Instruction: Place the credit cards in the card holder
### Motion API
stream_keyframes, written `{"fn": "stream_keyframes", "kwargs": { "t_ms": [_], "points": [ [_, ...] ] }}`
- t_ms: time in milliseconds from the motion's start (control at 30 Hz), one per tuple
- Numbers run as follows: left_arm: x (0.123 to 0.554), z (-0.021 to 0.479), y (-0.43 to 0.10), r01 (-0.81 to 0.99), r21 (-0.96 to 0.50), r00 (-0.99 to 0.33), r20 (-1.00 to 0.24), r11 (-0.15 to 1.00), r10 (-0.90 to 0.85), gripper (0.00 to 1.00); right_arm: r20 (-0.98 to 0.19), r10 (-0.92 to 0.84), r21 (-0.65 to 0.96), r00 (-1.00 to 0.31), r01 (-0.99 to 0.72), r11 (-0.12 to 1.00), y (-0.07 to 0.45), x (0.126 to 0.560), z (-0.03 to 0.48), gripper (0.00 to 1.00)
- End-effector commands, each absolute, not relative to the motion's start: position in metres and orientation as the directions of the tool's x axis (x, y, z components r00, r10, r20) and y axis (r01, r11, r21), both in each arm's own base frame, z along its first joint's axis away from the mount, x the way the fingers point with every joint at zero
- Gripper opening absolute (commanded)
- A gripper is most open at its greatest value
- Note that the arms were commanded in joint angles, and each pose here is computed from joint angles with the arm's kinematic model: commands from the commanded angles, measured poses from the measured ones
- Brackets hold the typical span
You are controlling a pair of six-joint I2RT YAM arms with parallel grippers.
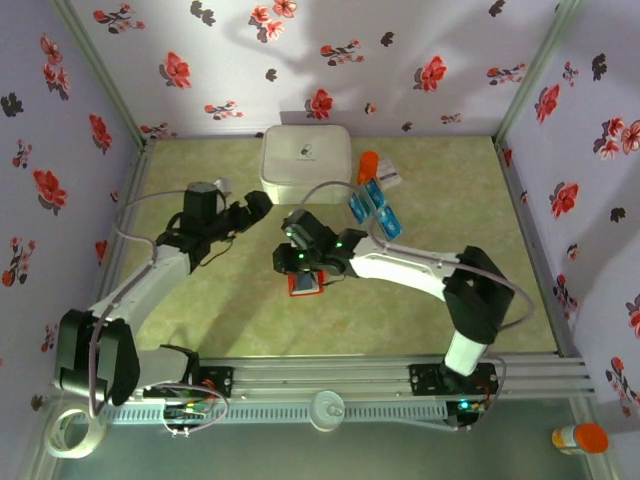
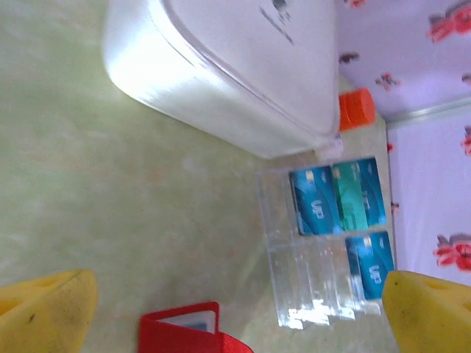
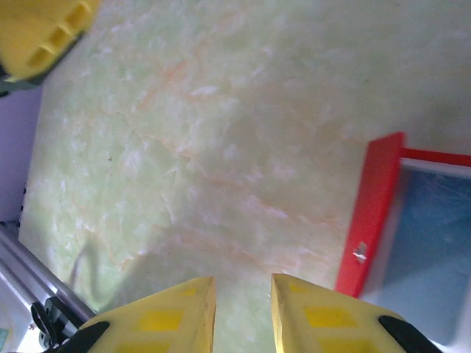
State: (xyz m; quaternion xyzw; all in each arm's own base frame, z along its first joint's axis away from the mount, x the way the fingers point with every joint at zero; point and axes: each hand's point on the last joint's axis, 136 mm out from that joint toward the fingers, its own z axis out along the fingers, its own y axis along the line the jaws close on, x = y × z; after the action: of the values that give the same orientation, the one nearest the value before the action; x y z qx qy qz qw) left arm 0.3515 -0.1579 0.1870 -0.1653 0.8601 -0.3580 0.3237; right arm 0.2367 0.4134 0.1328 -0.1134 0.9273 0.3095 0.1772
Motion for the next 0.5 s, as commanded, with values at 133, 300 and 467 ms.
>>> {"fn": "stream_keyframes", "kwargs": {
  "t_ms": [133,300,467],
  "points": [
    [0.337,0.168,-0.119,-0.177,-0.673,-0.739,-0.391,0.718,-0.549,1.0,-0.359,-0.203,0.425,-0.911,-0.353,0.833,0.425,0.246,0.105,0.27],
    [0.331,0.155,-0.118,-0.192,-0.652,-0.759,-0.375,0.733,-0.532,1.0,-0.342,-0.165,0.38,-0.925,-0.296,0.876,0.402,0.256,0.086,0.25],
    [0.327,0.145,-0.119,-0.191,-0.636,-0.779,-0.366,0.748,-0.51,1.0,-0.323,-0.104,0.391,-0.941,-0.233,0.891,0.376,0.257,0.072,0.24]
  ]
}}
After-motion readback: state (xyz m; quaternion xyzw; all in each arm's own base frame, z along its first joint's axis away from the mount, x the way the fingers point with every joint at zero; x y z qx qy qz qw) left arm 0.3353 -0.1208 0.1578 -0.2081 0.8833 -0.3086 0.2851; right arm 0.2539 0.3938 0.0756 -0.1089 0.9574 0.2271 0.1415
